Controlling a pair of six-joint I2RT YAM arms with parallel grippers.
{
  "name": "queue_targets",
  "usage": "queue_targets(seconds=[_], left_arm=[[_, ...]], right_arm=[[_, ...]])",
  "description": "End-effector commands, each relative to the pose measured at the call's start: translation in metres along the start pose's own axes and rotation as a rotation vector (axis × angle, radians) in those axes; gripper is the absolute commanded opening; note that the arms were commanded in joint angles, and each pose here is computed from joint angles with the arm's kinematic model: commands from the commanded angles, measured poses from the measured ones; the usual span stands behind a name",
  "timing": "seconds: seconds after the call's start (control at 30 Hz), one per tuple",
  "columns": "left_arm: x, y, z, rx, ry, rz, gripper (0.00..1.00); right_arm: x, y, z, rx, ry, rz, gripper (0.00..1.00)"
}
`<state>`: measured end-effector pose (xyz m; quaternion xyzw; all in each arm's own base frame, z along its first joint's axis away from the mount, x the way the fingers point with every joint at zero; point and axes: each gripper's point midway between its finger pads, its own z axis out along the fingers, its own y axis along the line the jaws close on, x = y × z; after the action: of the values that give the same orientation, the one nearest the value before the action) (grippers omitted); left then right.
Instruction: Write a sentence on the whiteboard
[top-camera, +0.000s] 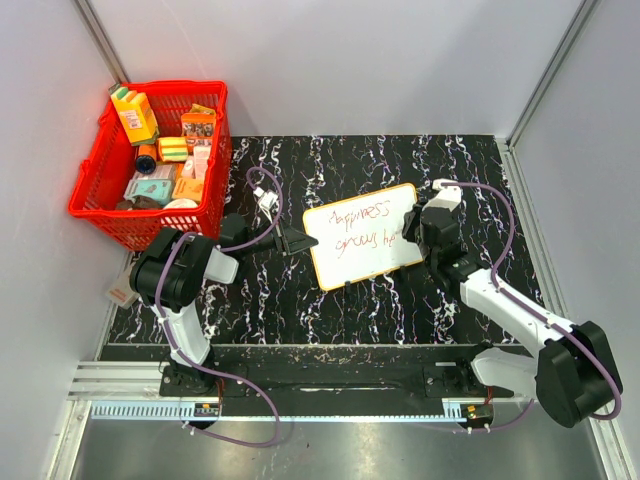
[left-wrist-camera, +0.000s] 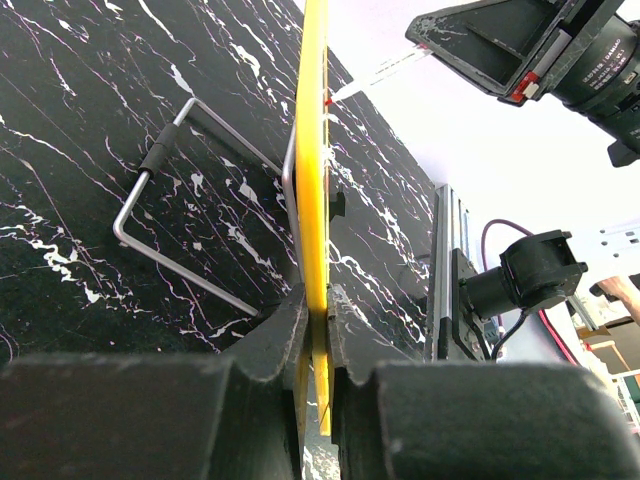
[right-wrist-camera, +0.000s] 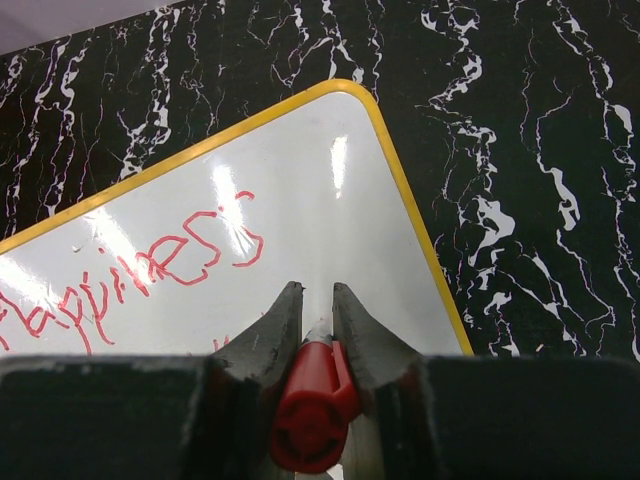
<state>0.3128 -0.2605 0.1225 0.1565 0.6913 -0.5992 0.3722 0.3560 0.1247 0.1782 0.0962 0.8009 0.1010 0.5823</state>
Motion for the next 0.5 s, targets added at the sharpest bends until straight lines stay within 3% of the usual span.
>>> queue_targets(seconds=[0.0,0.27,0.47], left_arm=[[-0.018,-0.024,0.003,0.083,-0.042,0.166,0.00],[-0.018,-0.025,0.002,0.085,-0.041,0.167,0.00],[-0.018,-0.025,0.003,0.083,-0.044,0.170,0.00]], right_arm=[[0.008,-0.006,0.001,0.016,0.019,0.012,0.00],[0.024,-0.010,-0.002,0.014,0.060,0.012,0.00],[0.012,-0.006,-0.001,0.006,0.030,0.019,0.00]])
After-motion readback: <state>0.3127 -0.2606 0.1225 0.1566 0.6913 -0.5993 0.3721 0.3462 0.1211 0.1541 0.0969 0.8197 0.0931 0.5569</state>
